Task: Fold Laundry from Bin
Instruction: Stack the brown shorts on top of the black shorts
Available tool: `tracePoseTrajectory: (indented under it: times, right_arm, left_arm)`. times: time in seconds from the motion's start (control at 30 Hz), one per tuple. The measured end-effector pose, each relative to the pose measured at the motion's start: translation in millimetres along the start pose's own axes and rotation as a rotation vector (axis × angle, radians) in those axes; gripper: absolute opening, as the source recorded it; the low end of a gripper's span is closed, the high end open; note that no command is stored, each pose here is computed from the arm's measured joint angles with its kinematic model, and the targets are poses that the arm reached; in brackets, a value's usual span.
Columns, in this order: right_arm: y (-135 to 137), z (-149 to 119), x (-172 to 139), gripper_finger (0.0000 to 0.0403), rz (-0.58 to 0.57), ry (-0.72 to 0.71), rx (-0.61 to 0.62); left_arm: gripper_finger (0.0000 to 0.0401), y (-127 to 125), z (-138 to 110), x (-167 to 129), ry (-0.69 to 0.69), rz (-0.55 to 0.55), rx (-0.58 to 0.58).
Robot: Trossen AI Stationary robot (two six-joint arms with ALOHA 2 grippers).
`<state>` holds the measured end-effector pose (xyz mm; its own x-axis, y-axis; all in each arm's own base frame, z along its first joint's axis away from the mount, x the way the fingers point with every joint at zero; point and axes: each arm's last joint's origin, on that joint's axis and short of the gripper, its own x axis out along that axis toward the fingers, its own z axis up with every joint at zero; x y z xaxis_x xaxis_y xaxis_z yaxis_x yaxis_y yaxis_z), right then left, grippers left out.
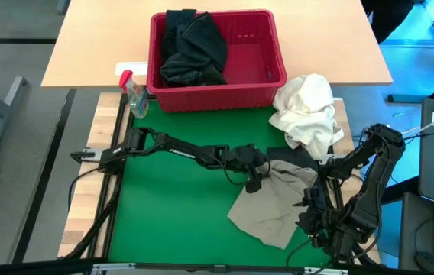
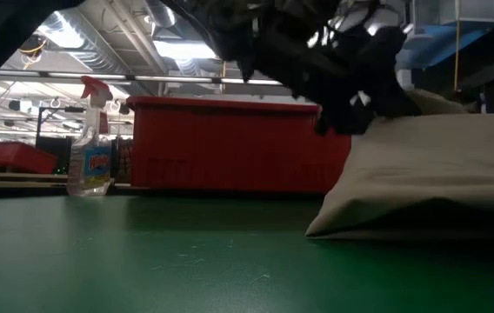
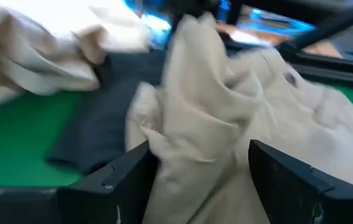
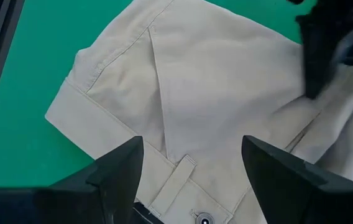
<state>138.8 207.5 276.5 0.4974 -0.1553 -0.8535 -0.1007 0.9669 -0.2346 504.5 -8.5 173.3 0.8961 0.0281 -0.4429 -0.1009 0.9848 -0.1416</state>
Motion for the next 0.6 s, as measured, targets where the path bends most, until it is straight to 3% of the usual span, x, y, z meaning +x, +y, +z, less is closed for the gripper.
tracePoseTrajectory:
  times: [0.17,0.47,0.6]
  right_arm:
    - [0.0,0.0,0.0,0.0271,0.000,0.000,-0.003]
    - [-0.2,0.4,0.0,0.0271,-0.009,-0.012,-0.004]
    - [-0.1,0.6,0.0,0.0271,-0.010,-0.015,-0.003]
  left_arm:
    - [0.0213,5.0,-7.2,7.2,0.007,-0.050,-0.051]
    - [0.0028,-3.5,-0.9,0.8,0.012,-0.108,-0.078]
    - [0.0020,-15.5,12.3,-13.8,0.006,-0.097,-0.073]
